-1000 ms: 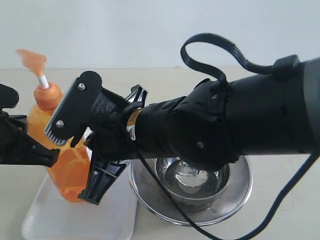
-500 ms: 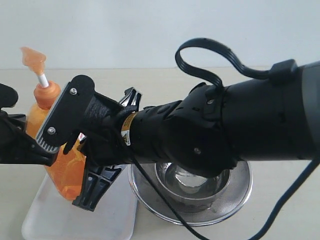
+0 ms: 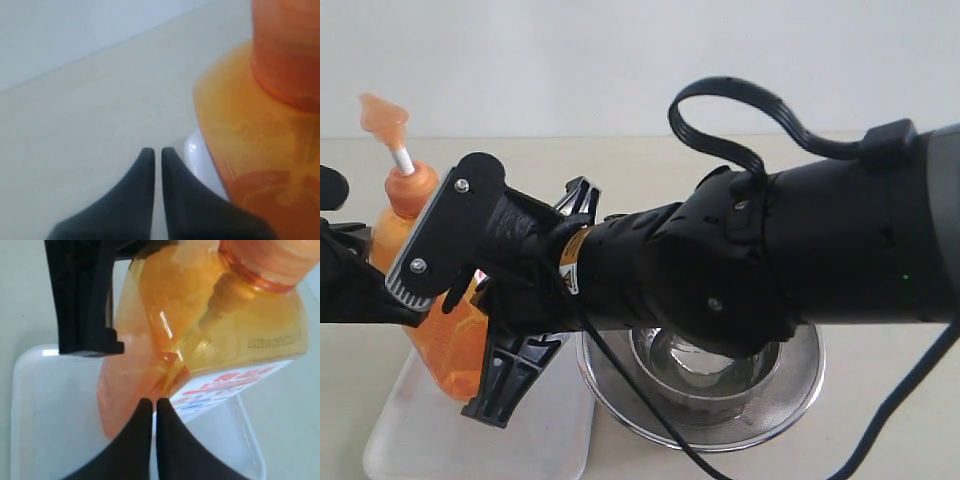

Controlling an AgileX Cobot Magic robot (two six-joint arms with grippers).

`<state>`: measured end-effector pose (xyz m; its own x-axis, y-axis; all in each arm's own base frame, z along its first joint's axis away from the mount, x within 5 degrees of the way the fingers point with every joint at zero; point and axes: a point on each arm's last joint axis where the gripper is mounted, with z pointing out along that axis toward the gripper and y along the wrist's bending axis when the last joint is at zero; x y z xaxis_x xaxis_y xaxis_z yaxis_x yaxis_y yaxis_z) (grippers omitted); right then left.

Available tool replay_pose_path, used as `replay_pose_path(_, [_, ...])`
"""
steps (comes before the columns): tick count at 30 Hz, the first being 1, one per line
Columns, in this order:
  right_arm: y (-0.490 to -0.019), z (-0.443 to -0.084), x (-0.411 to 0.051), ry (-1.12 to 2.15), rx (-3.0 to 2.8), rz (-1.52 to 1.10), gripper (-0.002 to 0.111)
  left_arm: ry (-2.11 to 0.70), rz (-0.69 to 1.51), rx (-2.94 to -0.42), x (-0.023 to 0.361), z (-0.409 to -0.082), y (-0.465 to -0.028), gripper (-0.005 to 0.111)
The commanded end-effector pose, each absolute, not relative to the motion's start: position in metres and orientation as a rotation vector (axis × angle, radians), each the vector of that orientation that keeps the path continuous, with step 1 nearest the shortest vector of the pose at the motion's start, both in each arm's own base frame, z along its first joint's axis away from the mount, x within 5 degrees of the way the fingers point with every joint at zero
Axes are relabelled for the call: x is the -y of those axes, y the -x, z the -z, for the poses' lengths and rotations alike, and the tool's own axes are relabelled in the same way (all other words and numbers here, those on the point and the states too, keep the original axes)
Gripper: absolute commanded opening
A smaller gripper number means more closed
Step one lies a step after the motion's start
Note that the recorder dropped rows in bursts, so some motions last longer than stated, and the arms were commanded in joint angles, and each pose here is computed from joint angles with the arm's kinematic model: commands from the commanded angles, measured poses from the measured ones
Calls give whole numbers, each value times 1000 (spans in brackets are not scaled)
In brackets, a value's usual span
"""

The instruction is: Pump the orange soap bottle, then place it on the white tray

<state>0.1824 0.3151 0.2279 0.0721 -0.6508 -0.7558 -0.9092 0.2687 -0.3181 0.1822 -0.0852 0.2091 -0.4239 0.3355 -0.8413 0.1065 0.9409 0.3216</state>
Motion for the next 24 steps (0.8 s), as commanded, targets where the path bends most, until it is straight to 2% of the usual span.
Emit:
replay_pose_path(1, [-180, -245, -311, 1441, -1623, -373, 0, -300, -276, -1979, 76, -225, -175, 5])
replay_pose_path(4, [-181, -257, -303, 1421, -1623, -369, 0, -279, -306, -2007, 65, -234, -164, 5])
replay_pose_path(10, [-196, -271, -277, 1354, -1715, -334, 0, -170, -193, -2021, 43, -254, -135, 5])
replay_pose_path(19, [-210, -304, -228, 1221, -1813, -279, 0, -263, 132, -1996, 26, -300, -87, 5])
replay_pose_path(24, [-198, -336, -189, 1139, -1852, -257, 0, -209, 129, -2017, -4, -315, -57, 5])
